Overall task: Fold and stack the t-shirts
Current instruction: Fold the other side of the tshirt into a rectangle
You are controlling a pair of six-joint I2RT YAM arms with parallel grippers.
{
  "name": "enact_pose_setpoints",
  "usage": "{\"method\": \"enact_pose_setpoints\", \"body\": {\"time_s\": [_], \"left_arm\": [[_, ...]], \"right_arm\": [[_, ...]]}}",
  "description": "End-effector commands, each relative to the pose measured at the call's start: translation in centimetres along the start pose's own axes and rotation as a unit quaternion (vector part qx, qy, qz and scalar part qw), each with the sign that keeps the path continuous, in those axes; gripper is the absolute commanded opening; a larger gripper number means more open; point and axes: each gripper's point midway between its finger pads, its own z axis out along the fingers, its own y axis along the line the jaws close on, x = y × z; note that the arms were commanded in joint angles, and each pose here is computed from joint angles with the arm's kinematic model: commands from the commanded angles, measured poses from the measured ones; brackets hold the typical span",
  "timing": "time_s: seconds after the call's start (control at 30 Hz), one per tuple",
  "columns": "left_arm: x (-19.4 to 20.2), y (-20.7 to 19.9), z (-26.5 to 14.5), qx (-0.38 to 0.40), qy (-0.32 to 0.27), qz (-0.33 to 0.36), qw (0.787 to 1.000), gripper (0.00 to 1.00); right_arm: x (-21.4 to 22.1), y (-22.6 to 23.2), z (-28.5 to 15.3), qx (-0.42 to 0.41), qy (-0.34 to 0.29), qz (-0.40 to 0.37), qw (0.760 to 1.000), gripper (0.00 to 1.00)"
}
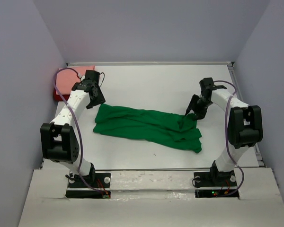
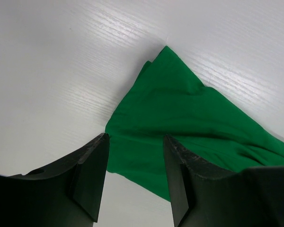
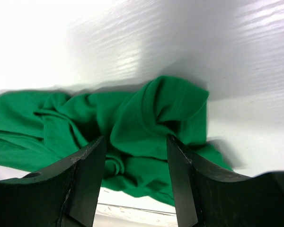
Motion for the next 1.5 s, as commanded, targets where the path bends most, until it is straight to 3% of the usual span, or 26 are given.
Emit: {"method": "enact_pose_setpoints", "body": {"time_s": [0.0, 0.3, 0.73, 0.8, 0.83, 0.87, 1.03, 1.2, 1.47], "left_arm": [[-1.1, -0.7, -0.6, 0.015, -0.016, 0.008, 1.0, 0.59], [-0.5, -0.9, 0.1, 0.019, -0.009, 0.01, 1.0, 0.59], [-1.0, -1.1, -0.4, 0.019, -0.016, 0.009, 1.0, 0.59], [-0.9, -1.3, -0.3, 0.022, -0.014, 0.009, 1.0, 0.59], [-0.8, -1.4, -0.2, 0.021, -0.013, 0.011, 1.0, 0.59], [-0.7, -1.4, -0.2, 0.02, -0.013, 0.012, 1.0, 0.59], [0.0, -1.6, 0.6, 0.017, -0.006, 0.017, 1.0, 0.59], [0.4, -2.4, 1.8, 0.011, 0.01, 0.027, 1.0, 0.59], [-0.2, -3.6, 2.0, 0.018, 0.008, 0.032, 0.999, 0.59]], "right_arm": [[-2.7, -0.2, 0.0, -0.012, -0.026, 0.003, 1.0, 0.59], [-4.2, -1.2, -0.8, 0.004, -0.038, -0.001, 0.999, 0.59], [-2.8, -0.2, 0.9, -0.048, 0.007, 0.017, 0.999, 0.52], [-2.9, -0.1, 1.0, -0.048, 0.008, 0.018, 0.999, 0.38], [-2.9, -0.1, 1.1, -0.048, 0.008, 0.019, 0.999, 0.25], [-2.9, -0.1, 1.1, -0.046, 0.007, 0.025, 0.999, 0.0], [-4.3, -0.6, 1.1, -0.023, -0.018, 0.027, 0.999, 0.0], [-7.6, -2.8, 1.8, 0.069, -0.046, 0.017, 0.996, 0.0], [-14.2, -0.5, 1.3, 0.085, -0.084, -0.008, 0.993, 0.0]]}}
